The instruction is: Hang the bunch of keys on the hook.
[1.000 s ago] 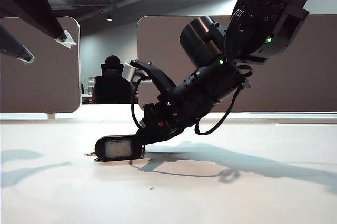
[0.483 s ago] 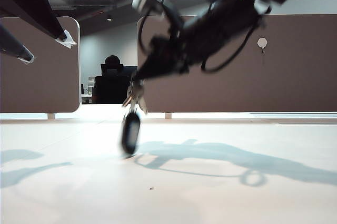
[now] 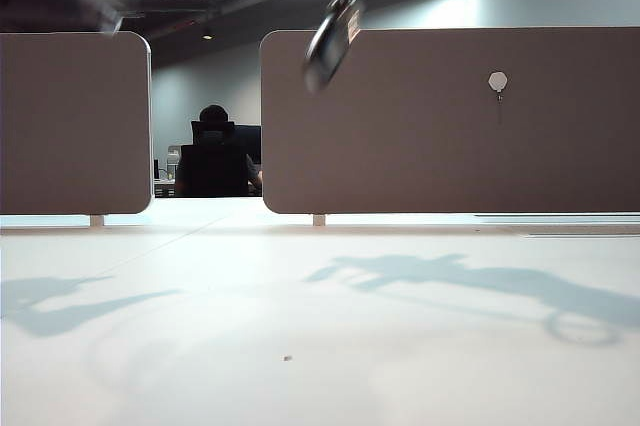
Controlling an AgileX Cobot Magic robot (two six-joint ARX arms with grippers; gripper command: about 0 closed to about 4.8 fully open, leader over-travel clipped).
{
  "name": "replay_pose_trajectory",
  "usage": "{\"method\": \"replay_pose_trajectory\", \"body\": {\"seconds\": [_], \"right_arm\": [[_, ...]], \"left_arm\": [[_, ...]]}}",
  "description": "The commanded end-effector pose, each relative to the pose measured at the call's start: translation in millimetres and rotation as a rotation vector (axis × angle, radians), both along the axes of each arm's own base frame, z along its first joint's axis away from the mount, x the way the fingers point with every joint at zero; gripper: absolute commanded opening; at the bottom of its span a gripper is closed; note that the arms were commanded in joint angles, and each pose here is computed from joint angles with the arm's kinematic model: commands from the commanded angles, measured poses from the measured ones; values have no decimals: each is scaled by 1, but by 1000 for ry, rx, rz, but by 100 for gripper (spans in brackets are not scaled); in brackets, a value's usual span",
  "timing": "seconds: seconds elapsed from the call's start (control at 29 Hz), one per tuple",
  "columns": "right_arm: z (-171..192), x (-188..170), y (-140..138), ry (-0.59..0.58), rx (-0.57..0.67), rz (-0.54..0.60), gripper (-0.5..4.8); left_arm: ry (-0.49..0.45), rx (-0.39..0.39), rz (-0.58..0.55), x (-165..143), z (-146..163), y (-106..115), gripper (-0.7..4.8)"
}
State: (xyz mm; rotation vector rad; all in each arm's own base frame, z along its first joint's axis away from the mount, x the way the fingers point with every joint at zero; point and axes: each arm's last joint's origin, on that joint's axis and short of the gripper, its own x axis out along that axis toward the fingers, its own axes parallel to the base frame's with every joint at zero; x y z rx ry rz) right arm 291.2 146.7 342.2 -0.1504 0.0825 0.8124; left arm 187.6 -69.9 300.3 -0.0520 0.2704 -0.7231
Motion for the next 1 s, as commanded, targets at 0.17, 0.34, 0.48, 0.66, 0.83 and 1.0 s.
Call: {"method": "replay_pose_trajectory", "body": {"seconds": [0.17, 0.34, 0.48, 0.66, 0.83, 1.0], "right_arm": [[50, 57, -64, -90, 62, -142, -5], [56, 102, -112, -87, 100, -280, -6], [49, 140, -138, -66, 124, -349, -5], [26, 189, -157, -53, 114, -391, -5], [-6, 236, -173, -24, 107, -446, -5], [-22, 260, -183, -58, 106, -497, -5]], "left_arm": [[-164, -128, 23, 16, 37, -11, 479], [-194, -111, -9, 40, 61, -31, 479], [-199, -62, -34, 66, 67, -45, 479], [-164, -44, -8, 93, 61, -55, 479], [-137, -31, 10, 111, 47, -62, 479], [-88, -8, 17, 117, 36, -64, 479]]}}
